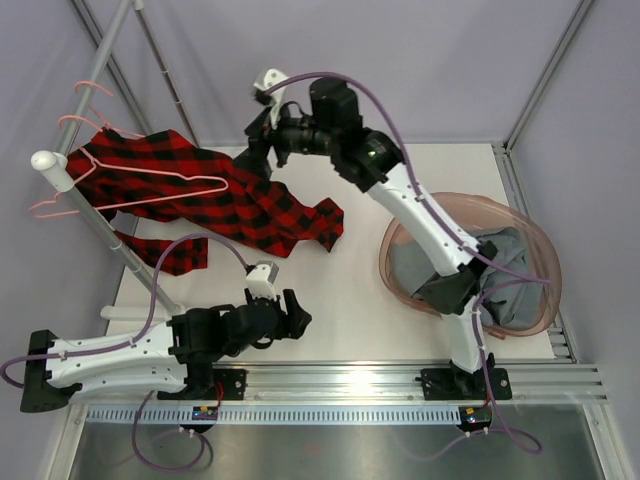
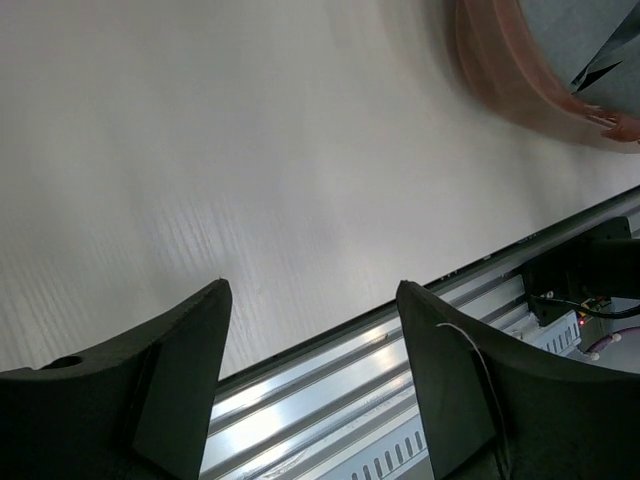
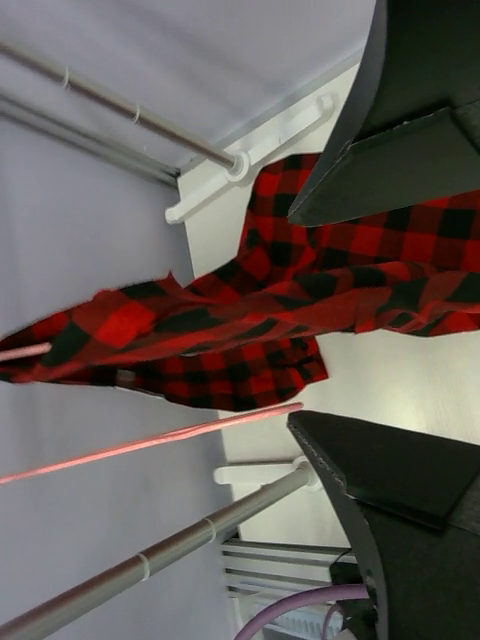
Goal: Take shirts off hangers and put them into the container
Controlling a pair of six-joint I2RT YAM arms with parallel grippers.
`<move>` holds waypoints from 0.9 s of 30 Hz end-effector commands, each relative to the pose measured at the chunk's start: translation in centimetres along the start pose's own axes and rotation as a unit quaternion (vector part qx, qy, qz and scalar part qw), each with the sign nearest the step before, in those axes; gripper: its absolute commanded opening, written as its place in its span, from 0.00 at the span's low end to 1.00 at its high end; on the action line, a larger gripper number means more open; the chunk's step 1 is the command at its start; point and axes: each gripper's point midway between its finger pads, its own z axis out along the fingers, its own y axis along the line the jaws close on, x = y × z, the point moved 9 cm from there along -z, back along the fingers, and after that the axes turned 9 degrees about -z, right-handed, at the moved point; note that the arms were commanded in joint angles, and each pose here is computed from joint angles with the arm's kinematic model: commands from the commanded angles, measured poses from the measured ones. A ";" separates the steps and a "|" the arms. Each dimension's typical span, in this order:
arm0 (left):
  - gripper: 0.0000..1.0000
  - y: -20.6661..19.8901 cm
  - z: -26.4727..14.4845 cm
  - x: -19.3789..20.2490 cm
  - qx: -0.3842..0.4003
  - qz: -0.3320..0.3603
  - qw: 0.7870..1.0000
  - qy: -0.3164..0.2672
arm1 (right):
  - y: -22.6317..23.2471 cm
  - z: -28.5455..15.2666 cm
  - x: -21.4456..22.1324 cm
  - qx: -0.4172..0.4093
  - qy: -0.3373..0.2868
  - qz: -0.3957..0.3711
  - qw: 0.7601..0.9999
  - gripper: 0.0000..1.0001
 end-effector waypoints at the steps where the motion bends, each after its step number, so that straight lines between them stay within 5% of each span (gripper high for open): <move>1: 0.72 -0.7 0.2 -0.1 0.023 -0.035 0.999 -0.022 | 2.1 2.5 -0.8 -0.038 -0.017 -0.062 0.997 0.83; 13: 0.72 -0.5 -0.2 0.6 0.045 -0.035 0.998 -0.015 | 1.1 6.9 3.2 -0.034 -0.018 -0.077 0.996 0.73; 27: 0.72 -1.0 0.7 1.5 0.057 -0.027 0.998 0.001 | 5.6 0.6 -2.3 -0.017 -0.041 -0.094 0.995 0.92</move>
